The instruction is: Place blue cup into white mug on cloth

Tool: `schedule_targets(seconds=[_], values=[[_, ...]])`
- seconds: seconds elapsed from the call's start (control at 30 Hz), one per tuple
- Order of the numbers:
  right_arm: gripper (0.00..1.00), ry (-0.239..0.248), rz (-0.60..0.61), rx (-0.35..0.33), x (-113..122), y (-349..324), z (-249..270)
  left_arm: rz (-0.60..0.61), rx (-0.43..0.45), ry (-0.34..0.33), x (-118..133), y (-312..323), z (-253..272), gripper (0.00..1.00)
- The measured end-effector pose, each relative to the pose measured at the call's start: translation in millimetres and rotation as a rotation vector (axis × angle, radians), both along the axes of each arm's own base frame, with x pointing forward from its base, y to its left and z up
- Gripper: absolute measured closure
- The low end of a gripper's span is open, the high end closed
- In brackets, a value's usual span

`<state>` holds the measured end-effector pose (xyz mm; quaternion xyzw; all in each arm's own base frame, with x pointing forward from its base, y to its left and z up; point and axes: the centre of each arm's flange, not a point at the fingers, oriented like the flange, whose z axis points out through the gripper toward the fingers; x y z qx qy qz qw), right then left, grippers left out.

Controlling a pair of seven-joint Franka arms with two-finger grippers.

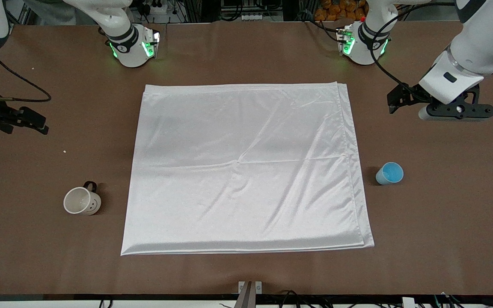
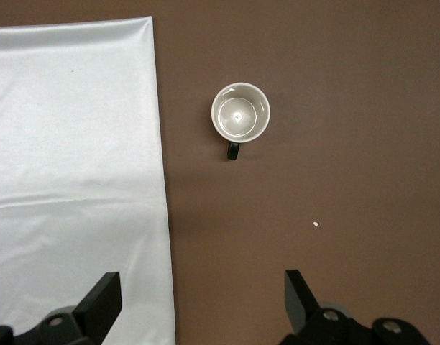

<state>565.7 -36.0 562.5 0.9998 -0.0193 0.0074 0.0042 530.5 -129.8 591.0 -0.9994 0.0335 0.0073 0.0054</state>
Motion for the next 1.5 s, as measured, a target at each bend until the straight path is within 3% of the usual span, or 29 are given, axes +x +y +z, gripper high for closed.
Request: schedule_targets(seconds=[0.47,0.8,0.93,1.07,1.2,1.3,1.4,1.5], values=[[0.0,-0.033,0.007,-0.002,9,-4,-82,0.014,0.002,0.02,8,5,-25,0.0],[0.0,0.014,0.003,0.004,16,-14,-157,0.043,-0.005,-0.007,18,20,-65,0.03],[0.0,0.034,-0.008,0.006,21,-23,-183,0.048,-0.004,-0.001,17,23,-87,0.25],[0.0,0.044,-0.016,0.008,25,-30,-208,0.047,0.004,-0.001,15,25,-109,0.26],[0.0,0.054,-0.013,0.011,29,-38,-235,0.047,0.021,0.006,14,30,-121,0.44],[0.0,0.071,-0.006,0.014,29,-45,-255,0.049,0.023,0.011,14,33,-126,0.49],[0.0,0.084,0.002,0.017,30,-50,-271,0.051,0.024,0.012,16,34,-130,0.62],[0.0,0.097,0.007,0.021,29,-54,-284,0.051,0.023,0.012,18,34,-134,0.64]])
